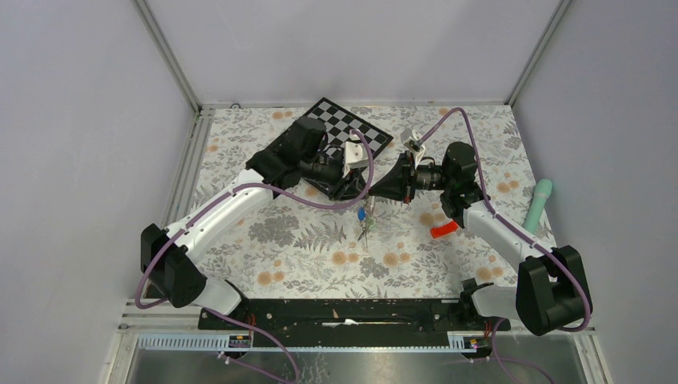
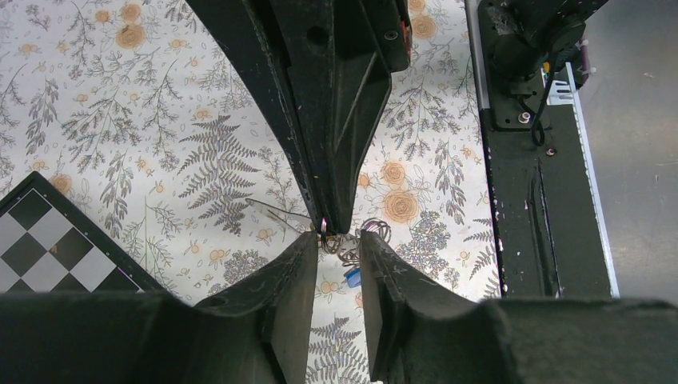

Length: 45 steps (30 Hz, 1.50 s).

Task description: Put the keys on the keyring

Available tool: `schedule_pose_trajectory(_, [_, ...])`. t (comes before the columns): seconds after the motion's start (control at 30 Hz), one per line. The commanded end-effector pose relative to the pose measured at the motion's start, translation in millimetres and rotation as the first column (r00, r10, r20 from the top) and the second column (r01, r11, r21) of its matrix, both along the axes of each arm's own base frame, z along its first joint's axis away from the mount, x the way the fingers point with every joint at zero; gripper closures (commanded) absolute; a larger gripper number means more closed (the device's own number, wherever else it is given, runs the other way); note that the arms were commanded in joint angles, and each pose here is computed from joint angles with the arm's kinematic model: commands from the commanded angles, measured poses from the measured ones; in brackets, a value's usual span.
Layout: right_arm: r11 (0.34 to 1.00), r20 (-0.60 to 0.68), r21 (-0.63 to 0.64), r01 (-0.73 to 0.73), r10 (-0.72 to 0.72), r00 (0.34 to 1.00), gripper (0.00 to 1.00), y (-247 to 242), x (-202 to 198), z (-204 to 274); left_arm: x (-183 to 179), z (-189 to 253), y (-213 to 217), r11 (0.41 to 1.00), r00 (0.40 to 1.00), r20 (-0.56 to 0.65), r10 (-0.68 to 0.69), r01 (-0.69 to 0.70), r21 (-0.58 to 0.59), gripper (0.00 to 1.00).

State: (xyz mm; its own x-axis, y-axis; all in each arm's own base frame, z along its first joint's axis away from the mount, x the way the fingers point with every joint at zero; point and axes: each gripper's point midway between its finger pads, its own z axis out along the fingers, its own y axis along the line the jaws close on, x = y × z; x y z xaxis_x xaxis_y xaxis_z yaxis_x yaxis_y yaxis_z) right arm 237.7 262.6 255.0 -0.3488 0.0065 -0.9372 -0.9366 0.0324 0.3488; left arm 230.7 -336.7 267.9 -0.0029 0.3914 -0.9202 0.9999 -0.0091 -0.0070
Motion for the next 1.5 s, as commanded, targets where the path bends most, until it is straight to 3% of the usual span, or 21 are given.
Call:
schedule_pose_trajectory(0.0, [0.999,0.114,0.033,-0.028,0.024,0.993,1.0,-0.9,-3.6,27.7,6.8,5.6,-2.9,1.0,1.0,0.021,0.006,-0.005,-0.026,0.66])
schedule_pose_trajectory(0.23, [0.999,0.113,0.033,-0.031,0.027,0.993,1.0,-1.0,-4.2,27.9,13.2,-0.7,-0.4,0.999,0.999,0.017,0.032,-0.031,-0.017,0.57])
schedule_pose_trajectory(0.4, [0.999,0.113,0.032,-0.031,0.027,0.993,1.0,-1.1,-4.5,27.3,14.7,-3.6,0.9,0.999,0.999,0.008,0.037,-0.037,-0.019,0.57])
schedule_pose_trajectory(1.47, [1.0,0.108,0.015,-0.012,0.011,0.994,1.0,-1.2,-0.4,18.6,1.7,1.7,-9.0,0.998,0.996,-0.083,-0.038,0.033,-0.06,0.96])
